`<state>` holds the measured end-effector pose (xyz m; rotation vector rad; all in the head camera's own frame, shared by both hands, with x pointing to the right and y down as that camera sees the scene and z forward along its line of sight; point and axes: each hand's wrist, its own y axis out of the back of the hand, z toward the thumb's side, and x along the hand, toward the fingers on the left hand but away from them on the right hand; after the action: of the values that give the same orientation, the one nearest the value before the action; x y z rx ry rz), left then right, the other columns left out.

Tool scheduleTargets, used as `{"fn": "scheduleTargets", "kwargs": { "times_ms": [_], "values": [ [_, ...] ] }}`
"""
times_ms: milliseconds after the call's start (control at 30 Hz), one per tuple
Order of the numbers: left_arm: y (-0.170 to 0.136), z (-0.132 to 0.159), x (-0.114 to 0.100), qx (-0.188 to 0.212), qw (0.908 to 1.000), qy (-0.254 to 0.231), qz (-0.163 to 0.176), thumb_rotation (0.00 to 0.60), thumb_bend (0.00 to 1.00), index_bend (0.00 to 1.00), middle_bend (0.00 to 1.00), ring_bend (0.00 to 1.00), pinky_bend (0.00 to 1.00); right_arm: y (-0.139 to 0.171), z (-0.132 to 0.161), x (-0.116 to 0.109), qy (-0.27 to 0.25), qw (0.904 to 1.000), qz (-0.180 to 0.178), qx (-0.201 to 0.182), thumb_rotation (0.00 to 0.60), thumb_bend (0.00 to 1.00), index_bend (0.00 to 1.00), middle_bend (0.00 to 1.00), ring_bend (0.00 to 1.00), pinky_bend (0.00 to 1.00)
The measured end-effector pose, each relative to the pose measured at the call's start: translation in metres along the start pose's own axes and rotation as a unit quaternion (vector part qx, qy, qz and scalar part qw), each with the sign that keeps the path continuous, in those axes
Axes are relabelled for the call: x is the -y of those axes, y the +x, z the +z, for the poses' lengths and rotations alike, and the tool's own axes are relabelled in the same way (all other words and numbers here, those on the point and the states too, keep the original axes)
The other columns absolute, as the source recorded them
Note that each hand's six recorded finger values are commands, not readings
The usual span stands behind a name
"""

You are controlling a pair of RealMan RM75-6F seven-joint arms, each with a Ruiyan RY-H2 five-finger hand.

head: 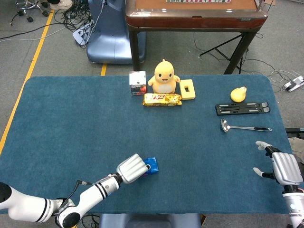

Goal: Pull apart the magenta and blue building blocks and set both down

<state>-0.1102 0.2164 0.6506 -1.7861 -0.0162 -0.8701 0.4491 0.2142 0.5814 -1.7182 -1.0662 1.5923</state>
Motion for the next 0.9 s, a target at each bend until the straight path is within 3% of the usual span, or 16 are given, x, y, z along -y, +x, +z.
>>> {"fn": "scheduleTargets", "kwargs": {
  "times_ms": [333,633,733,900],
  "values": [
    [-0.019,-0.014,-0.006,-0.023,0.9994,-0.015,0.020,0.600,0.34,0.62,1.00,1.00,1.00,-0.003,0.005,-0.003,0.001,1.0000,-0.004,-0.005,0.600,0.00,0.24,0.34,0.39,0.65],
    [-0.038,-0.036,-0.014,-0.070,0.9954,-0.048,0.045,0.600,0.34,0.46,1.00,0.99,1.00,-0.007,0.015,-0.006,-0.011,0.9998,-0.010,-0.013,0.600,0.00,0.24,0.34,0.39,0.65],
    [-0.045,-0.045,-0.017,-0.093,0.9920,-0.065,0.056,0.600,0.33,0.40,1.00,0.97,1.00,-0.010,0.024,-0.007,-0.021,0.9995,-0.013,-0.021,0.600,0.00,0.24,0.41,0.43,0.69],
    [-0.058,-0.060,-0.018,-0.132,0.9835,-0.095,0.078,0.600,0.29,0.34,1.00,0.91,1.00,-0.015,0.044,-0.009,-0.036,0.9984,-0.013,-0.041,0.600,0.00,0.24,0.69,0.70,0.85]
  ]
}}
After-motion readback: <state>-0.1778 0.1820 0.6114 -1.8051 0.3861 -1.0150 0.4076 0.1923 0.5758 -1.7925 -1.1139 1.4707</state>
